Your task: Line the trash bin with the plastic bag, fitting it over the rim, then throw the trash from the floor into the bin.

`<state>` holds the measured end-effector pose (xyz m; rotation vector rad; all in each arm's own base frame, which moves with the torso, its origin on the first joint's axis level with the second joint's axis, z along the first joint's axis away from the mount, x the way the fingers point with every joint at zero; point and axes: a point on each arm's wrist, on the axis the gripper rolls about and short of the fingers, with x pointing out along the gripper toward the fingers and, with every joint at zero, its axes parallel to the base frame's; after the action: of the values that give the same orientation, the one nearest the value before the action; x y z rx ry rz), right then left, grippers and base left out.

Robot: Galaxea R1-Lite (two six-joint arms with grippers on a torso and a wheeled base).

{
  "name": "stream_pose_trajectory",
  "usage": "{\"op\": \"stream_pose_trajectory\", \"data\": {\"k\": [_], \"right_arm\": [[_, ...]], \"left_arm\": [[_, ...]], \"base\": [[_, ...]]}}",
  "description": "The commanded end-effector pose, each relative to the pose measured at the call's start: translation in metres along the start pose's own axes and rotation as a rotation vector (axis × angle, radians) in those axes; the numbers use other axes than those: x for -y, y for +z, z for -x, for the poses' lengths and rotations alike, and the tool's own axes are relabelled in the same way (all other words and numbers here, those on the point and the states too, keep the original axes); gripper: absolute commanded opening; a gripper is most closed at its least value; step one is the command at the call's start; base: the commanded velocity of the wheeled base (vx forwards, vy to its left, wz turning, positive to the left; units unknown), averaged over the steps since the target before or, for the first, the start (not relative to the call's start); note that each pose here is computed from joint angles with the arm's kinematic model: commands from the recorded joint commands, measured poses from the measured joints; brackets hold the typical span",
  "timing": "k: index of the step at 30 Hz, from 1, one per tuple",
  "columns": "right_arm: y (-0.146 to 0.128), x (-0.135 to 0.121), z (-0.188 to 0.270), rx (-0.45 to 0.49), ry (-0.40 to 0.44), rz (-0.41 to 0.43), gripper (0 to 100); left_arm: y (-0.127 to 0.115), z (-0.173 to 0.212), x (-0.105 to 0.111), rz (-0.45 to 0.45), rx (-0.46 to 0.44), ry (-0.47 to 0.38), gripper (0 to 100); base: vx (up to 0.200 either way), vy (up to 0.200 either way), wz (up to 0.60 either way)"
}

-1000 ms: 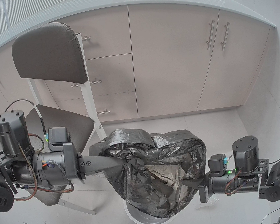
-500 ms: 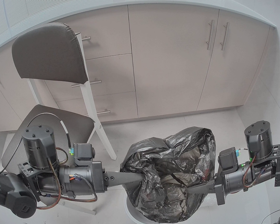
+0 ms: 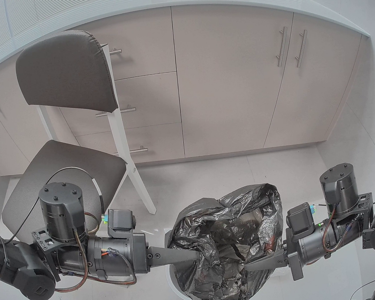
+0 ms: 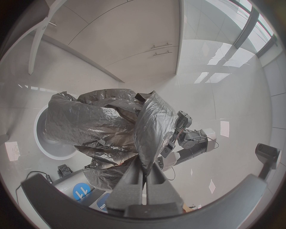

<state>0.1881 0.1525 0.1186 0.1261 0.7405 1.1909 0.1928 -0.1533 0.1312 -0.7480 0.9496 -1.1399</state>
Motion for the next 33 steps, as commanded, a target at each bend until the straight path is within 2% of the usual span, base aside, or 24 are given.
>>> {"op": "stream_pose_trajectory", "data": {"k": [1, 5, 7, 14, 20, 27, 33], "right_arm": [[-0.004, 0.001, -0.002, -0.020, 0.024, -0.014, 0], [-0.005, 0.001, -0.002, -0.024, 0.030, -0.016, 0], [-0.008, -0.003, -0.004, -0.043, 0.088, -0.015, 0], [-0.020, -0.007, -0.020, -0.117, 0.144, -0.020, 0], [-0.023, -0.011, -0.020, -0.136, 0.213, -0.022, 0], [-0.028, -0.004, -0.028, -0.165, 0.213, -0.044, 0], [-0.028, 0.007, -0.032, -0.151, 0.191, -0.058, 0]], "left_arm": [[-0.004, 0.005, 0.004, -0.005, 0.005, -0.006, 0], [-0.004, 0.005, 0.004, -0.005, 0.005, -0.006, 0], [-0.009, 0.007, 0.000, 0.015, -0.006, 0.008, 0], [-0.019, 0.018, 0.002, 0.019, -0.001, 0.012, 0], [-0.024, 0.020, 0.000, 0.031, -0.010, 0.021, 0], [-0.024, 0.020, -0.003, 0.042, -0.008, 0.030, 0], [-0.024, 0.013, -0.014, 0.070, -0.029, 0.055, 0]], "base": [[0.000, 0.000, 0.00], [0.000, 0.000, 0.00], [0.000, 0.000, 0.00], [0.000, 0.000, 0.00], [0.000, 0.000, 0.00], [0.000, 0.000, 0.00], [0.000, 0.000, 0.00]]}}
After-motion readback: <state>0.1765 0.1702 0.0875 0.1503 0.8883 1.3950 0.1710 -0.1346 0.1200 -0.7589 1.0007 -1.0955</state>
